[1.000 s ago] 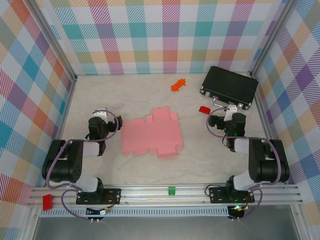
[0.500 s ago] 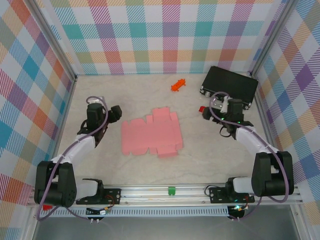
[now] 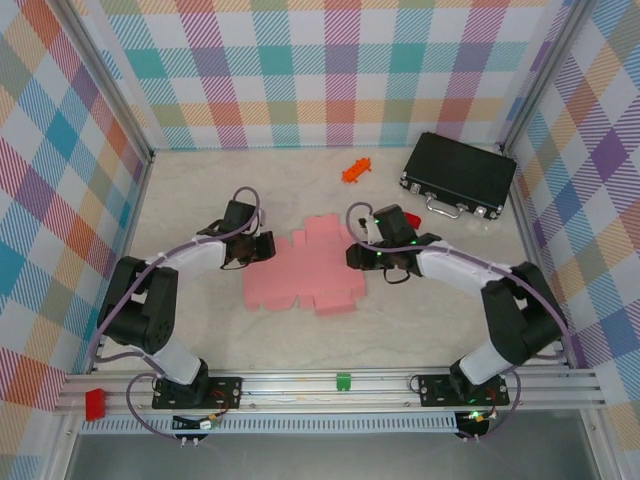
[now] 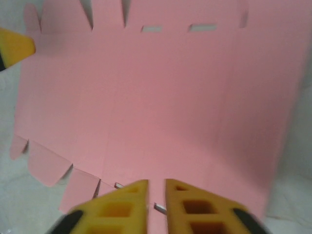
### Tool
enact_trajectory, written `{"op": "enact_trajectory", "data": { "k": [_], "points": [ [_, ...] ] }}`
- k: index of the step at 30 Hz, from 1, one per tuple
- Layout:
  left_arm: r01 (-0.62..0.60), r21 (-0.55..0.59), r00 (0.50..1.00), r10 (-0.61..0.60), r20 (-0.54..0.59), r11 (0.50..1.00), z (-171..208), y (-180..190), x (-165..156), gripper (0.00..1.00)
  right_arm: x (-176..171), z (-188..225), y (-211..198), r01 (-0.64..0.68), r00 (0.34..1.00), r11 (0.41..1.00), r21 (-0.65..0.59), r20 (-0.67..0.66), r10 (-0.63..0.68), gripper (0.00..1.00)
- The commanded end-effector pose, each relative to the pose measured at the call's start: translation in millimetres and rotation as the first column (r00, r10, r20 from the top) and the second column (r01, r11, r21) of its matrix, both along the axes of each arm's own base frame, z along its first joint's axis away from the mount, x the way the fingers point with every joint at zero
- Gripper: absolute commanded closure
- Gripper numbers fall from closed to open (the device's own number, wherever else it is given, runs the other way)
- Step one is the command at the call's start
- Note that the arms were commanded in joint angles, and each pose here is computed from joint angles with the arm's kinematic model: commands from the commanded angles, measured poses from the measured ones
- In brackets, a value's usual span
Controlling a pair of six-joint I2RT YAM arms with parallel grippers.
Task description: Fold the paper box
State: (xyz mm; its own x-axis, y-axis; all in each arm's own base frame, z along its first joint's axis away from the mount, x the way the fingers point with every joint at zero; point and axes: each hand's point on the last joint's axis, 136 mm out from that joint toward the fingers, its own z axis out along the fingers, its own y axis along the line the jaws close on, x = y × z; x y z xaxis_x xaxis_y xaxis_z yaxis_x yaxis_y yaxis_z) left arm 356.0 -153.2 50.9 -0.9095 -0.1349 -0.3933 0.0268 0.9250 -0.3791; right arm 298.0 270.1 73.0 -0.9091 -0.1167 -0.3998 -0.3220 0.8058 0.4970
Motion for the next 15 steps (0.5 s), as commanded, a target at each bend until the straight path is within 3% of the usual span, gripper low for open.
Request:
{"op": "enact_trajectory", "data": {
  "k": [1,8,15],
  "points": [
    [-0.013,0.037,0.999,0.014,-0.036,0.999,-6.4,2.7,-2.9,1.00,-3.0,-9.0,20.5,-0.018,0.997,1.000,0.026,-0.075,0.020,0.95],
    [-0.036,0.086,0.995,0.044,-0.085,0.996,-25.3,14.1,-24.3,1.00,4.6,-41.0,21.0,0.025,0.992,0.997,-0.074,-0.124,-0.034,0.98],
    [-0.058,0.098,0.980,0.076,-0.187,0.994,-43.5,21.9,-65.8,1.00,17.5,-61.8,17.6,0.019,0.990,0.984,-0.178,-0.136,-0.044,0.99]
  ]
}}
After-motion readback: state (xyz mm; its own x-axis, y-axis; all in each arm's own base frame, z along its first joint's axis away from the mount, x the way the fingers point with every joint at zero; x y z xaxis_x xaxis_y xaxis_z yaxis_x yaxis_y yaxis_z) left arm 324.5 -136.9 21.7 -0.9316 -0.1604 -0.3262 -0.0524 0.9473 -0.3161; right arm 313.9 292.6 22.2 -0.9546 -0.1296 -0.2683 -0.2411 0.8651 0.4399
